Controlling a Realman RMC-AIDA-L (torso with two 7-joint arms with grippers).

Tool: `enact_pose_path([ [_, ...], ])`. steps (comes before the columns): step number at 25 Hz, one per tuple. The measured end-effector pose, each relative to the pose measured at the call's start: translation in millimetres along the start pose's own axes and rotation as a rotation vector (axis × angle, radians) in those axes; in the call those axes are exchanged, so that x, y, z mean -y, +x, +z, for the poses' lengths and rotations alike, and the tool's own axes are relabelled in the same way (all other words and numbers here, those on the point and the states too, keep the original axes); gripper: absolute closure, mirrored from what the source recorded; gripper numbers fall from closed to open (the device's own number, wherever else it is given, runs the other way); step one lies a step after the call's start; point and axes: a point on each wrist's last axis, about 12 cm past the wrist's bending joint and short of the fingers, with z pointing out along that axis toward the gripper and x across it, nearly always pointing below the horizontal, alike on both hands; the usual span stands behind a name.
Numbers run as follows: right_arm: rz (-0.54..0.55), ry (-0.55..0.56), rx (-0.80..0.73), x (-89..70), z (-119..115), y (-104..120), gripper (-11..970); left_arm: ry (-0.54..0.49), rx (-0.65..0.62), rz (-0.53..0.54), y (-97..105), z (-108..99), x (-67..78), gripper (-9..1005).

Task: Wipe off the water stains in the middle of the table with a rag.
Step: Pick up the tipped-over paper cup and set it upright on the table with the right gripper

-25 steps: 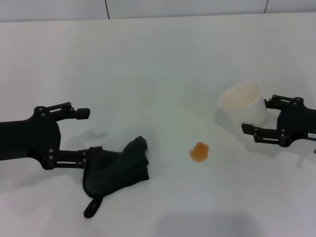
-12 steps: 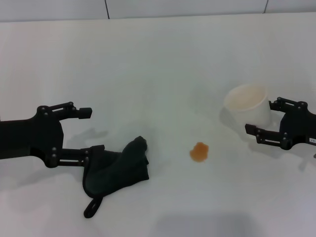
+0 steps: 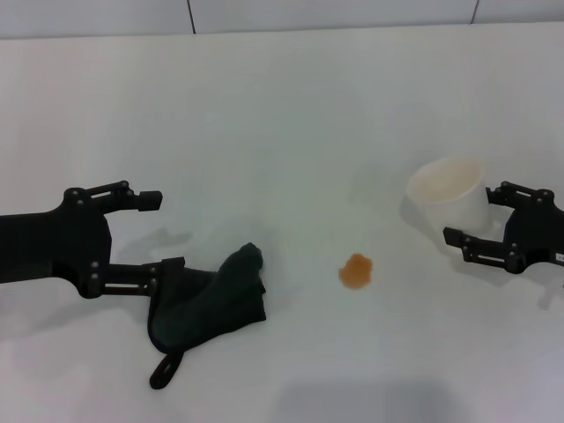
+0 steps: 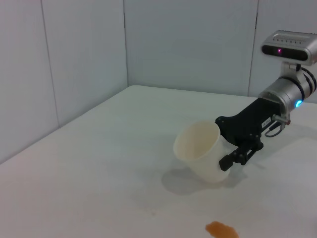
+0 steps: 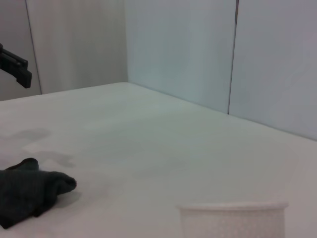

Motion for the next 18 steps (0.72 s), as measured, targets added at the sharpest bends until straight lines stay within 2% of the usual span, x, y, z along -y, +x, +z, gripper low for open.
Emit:
enact_pose_path([
  [18,0.033,0.024,-0.023,-2.4,-7,11,199,0.001,-0.005,-0.002,0,0,-0.3,130],
])
